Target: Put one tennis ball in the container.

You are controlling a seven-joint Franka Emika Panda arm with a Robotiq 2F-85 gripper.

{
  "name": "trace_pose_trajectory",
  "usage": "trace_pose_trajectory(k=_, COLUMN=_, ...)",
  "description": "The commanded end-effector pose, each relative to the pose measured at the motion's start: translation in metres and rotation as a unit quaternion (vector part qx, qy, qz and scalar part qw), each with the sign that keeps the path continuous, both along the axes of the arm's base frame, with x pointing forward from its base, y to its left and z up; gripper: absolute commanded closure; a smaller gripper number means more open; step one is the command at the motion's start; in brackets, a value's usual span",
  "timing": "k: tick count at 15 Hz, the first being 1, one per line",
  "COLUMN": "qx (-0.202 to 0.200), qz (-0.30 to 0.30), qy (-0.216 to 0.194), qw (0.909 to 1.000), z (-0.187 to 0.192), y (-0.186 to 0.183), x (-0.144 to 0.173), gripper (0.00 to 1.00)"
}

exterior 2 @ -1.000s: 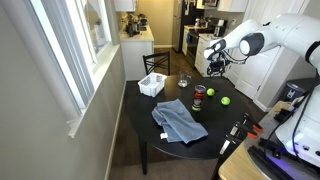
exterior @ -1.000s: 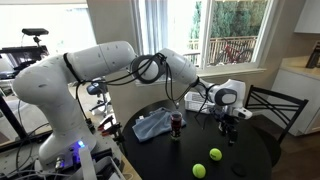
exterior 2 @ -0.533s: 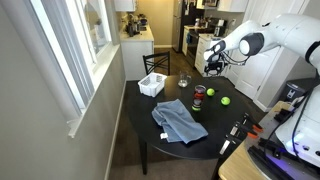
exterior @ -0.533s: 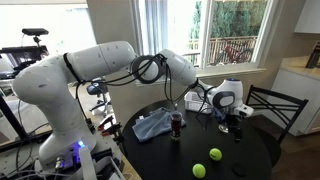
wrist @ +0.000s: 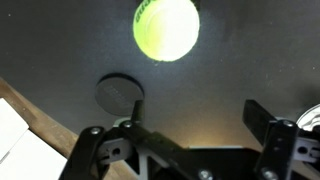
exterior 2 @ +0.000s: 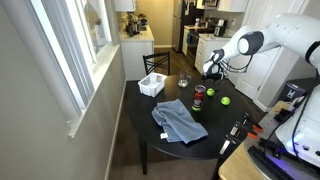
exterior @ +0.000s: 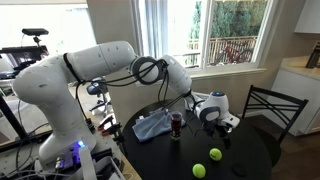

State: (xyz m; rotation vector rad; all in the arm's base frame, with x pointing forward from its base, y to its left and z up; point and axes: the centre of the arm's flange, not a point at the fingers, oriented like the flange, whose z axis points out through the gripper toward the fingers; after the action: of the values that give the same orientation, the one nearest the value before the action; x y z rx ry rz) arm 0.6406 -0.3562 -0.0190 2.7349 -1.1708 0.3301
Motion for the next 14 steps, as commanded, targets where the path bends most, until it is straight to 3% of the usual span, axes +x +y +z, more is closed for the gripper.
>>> trace_pose_trajectory(k=1, qx=0.011, qz=0.007, qy=-0.014, qw=0.9998, z=-0.006, y=0.025, x=-0.035, gripper=0.0)
trace_pose_trajectory(k=7, qx=0.008, qz=-0.001, qy=0.019, qw=0.9998, z=-0.045, y=0.032, x=-0.062, gripper=0.0)
trace_pose_trajectory(k=14, qx=-0.017, qz=0.02, qy=0.026, qw=0.9993, z=-0.052, y=0.039, x=-0.074, gripper=0.0)
